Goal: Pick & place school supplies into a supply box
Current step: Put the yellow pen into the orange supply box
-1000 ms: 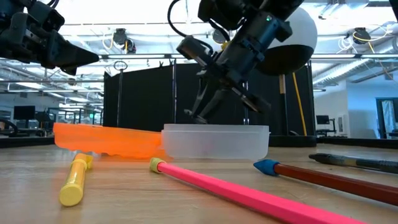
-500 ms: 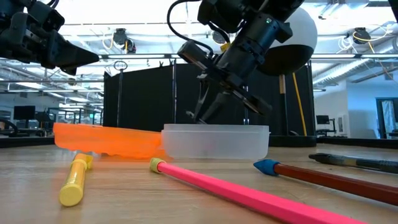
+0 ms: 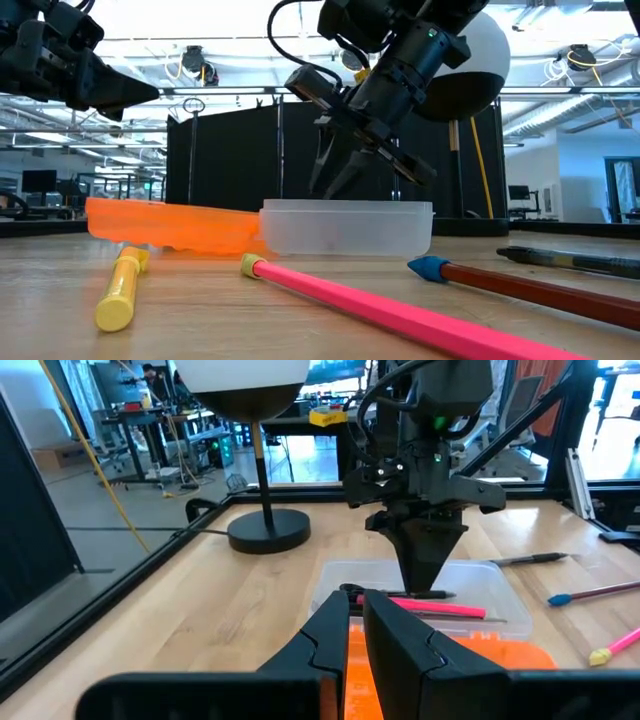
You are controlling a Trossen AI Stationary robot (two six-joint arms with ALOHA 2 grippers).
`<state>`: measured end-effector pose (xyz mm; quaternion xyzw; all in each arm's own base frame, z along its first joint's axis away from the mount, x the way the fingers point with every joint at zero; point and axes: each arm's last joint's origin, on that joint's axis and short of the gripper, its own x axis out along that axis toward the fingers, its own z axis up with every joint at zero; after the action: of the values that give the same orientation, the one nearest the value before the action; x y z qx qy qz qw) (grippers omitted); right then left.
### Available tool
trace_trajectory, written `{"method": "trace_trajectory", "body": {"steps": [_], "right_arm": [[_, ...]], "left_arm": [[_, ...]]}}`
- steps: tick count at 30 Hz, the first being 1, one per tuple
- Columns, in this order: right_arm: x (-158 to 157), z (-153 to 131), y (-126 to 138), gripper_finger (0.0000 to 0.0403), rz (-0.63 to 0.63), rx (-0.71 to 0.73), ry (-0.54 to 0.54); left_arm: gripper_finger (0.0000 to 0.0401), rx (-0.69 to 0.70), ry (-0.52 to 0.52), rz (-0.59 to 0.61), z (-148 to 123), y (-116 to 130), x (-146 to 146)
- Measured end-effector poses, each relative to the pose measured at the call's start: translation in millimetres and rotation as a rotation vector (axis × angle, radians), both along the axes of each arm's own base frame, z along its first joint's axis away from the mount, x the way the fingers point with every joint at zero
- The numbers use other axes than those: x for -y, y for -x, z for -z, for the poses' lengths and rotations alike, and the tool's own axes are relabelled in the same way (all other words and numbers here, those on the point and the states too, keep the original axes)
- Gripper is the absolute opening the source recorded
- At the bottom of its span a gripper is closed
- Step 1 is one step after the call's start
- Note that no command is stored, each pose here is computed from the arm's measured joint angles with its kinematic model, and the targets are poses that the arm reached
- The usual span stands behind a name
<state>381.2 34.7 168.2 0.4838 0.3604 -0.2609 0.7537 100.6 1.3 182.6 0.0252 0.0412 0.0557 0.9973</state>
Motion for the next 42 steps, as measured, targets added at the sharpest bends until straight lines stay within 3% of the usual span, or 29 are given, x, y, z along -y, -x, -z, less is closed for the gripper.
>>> {"method": "trace_trajectory", "body": {"steps": [6,8,11,13,17,20,25,36,42], "right_arm": [[0,-43,10,0.0083,-0.234,0.112,0.192],[-3,-67,21,0.0079,-0.319,0.150,0.354],[-13,-96,49,0.0066,-0.303,0.222,0.663],[-16,-99,70,0.0048,-0.306,0.273,0.760],[-10,-73,112,0.0006,-0.344,0.389,0.752],[-6,-55,143,0.0010,-0.367,0.474,0.733],[3,-19,184,0.0002,-0.393,0.463,0.750],[8,4,213,0.0001,-0.480,0.527,0.804],[9,13,222,0.0001,-0.506,0.536,0.794]], "left_arm": [[0.0044,0.000,-0.002,0.000,0,0,0],[0.0044,0.002,-0.007,0.001,0,0,0],[0.0044,0.020,-0.015,-0.023,-2,0,-1],[0.0044,0.046,-0.002,-0.071,-4,0,-2],[0.0044,0.081,0.035,-0.178,-7,1,-5],[0.0044,0.089,0.053,-0.211,-7,1,-6],[0.0044,0.089,0.078,-0.204,-7,1,-6],[0.0044,0.046,0.153,-0.210,-1,1,-6],[0.0044,-0.126,0.189,-0.123,14,-4,-2]]}}
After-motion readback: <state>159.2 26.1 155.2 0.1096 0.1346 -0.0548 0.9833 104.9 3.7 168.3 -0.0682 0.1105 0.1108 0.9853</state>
